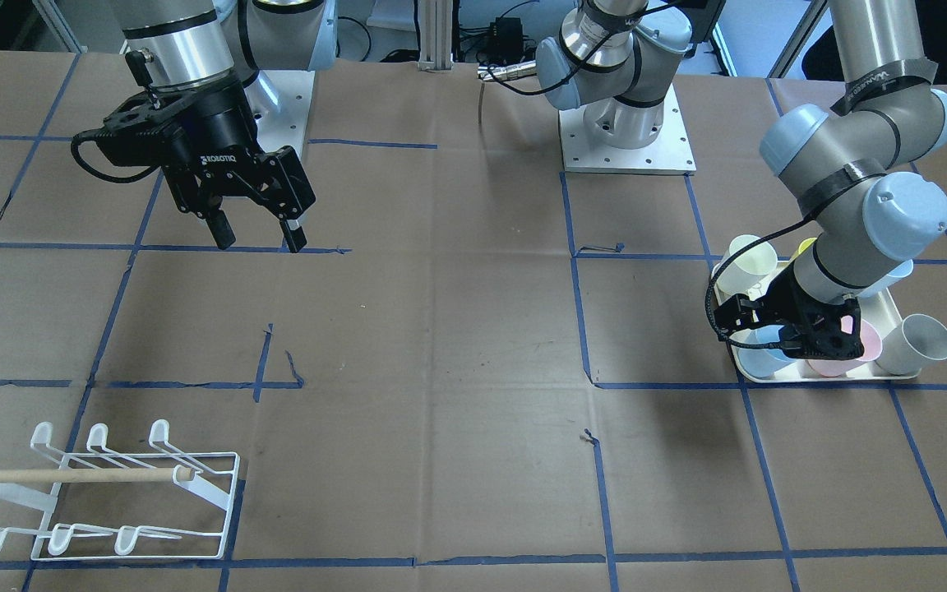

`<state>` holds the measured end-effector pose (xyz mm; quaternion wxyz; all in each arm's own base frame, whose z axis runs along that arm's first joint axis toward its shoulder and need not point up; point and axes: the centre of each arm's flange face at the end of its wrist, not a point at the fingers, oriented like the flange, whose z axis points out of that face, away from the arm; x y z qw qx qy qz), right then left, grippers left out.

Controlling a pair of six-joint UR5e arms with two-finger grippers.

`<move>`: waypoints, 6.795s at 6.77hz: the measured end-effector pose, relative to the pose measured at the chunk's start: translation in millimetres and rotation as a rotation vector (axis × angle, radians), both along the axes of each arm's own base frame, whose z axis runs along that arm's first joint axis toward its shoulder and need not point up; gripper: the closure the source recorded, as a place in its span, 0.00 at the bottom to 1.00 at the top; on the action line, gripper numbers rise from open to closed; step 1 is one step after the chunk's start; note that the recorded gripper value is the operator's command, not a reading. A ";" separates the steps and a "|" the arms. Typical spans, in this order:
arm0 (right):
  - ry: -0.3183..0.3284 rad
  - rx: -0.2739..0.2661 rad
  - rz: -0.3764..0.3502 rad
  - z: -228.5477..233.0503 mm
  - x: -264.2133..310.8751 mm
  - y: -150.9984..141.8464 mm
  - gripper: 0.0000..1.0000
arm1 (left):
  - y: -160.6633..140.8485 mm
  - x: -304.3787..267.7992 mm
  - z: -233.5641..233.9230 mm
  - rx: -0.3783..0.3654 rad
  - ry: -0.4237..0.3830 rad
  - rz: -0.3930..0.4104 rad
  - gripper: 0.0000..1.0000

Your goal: Transfer IKEA cup to right arm and place on rack

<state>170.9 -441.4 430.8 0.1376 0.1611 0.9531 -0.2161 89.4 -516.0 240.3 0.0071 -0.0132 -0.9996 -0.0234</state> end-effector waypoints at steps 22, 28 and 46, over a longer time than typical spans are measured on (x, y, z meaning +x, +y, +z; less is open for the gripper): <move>-0.978 -0.259 -0.364 -9.4 33.0 69.4 0.00 | -102.0 -48.2 229.4 -0.364 0.314 -0.105 1.00; -0.968 -0.237 -0.386 -18.8 32.5 63.0 0.00 | -57.4 -195.3 167.6 -0.999 0.665 -0.546 1.00; -0.923 -0.151 -0.570 -38.2 88.4 -6.2 0.02 | 48.5 -299.1 116.9 -1.171 0.813 -0.792 0.97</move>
